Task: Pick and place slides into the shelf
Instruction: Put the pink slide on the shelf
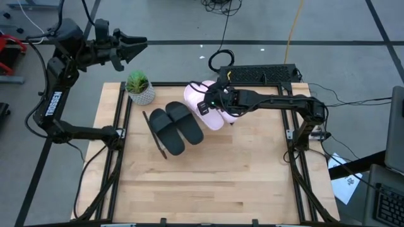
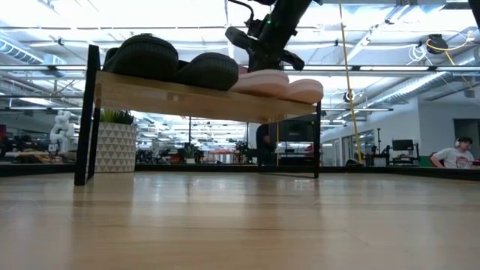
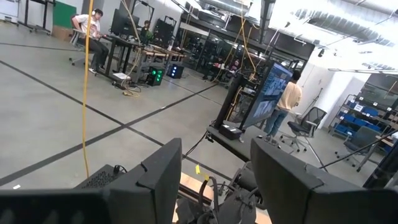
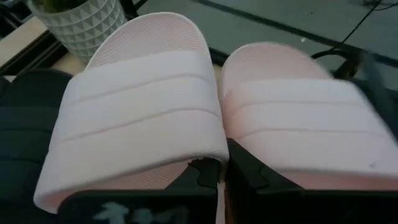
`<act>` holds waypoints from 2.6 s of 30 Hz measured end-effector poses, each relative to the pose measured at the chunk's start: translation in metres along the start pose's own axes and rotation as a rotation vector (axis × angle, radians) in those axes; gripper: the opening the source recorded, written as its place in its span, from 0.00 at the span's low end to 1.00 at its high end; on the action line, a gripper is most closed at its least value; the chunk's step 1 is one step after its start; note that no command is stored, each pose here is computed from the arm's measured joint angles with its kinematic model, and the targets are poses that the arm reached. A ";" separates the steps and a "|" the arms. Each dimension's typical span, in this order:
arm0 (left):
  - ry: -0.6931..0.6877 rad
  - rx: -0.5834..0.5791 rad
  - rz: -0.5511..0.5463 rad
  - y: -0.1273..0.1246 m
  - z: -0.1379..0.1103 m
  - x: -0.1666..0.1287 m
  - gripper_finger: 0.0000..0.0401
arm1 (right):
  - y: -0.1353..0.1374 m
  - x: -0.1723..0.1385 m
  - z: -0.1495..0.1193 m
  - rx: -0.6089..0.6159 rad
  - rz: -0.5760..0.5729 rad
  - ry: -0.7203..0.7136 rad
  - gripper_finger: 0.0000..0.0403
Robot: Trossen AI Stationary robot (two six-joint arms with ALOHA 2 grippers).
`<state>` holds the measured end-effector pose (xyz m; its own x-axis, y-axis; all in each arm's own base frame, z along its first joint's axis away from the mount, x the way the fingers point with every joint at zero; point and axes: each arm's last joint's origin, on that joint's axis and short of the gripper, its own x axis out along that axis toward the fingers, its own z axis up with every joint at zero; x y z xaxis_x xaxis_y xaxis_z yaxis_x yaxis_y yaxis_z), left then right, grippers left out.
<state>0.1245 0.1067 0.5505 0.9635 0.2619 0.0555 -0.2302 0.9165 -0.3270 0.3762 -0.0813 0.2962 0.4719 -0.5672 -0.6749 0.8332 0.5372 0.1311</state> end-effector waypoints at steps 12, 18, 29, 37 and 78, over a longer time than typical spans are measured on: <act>0.000 -0.002 -0.001 0.000 0.000 0.000 0.48 | 0.004 0.015 -0.009 -0.020 0.009 0.060 0.00; 0.000 -0.003 -0.001 0.000 0.000 0.000 0.48 | 0.002 0.009 -0.005 -0.044 -0.023 0.012 0.00; 0.000 -0.004 -0.001 0.000 0.000 0.000 0.48 | 0.001 0.007 -0.003 -0.059 -0.026 -0.004 0.00; 0.000 -0.004 -0.001 0.000 0.000 0.000 0.48 | 0.003 0.010 -0.005 -0.066 0.002 0.027 0.00; 0.000 0.006 -0.001 0.000 0.000 0.000 0.48 | 0.005 0.007 -0.007 -0.143 0.099 0.095 0.30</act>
<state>0.1245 0.1066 0.5506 0.9638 0.2609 0.0553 -0.2302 0.9185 -0.3217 0.3816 -0.0788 0.2871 0.5144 -0.4498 -0.7301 0.7316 0.6744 0.1000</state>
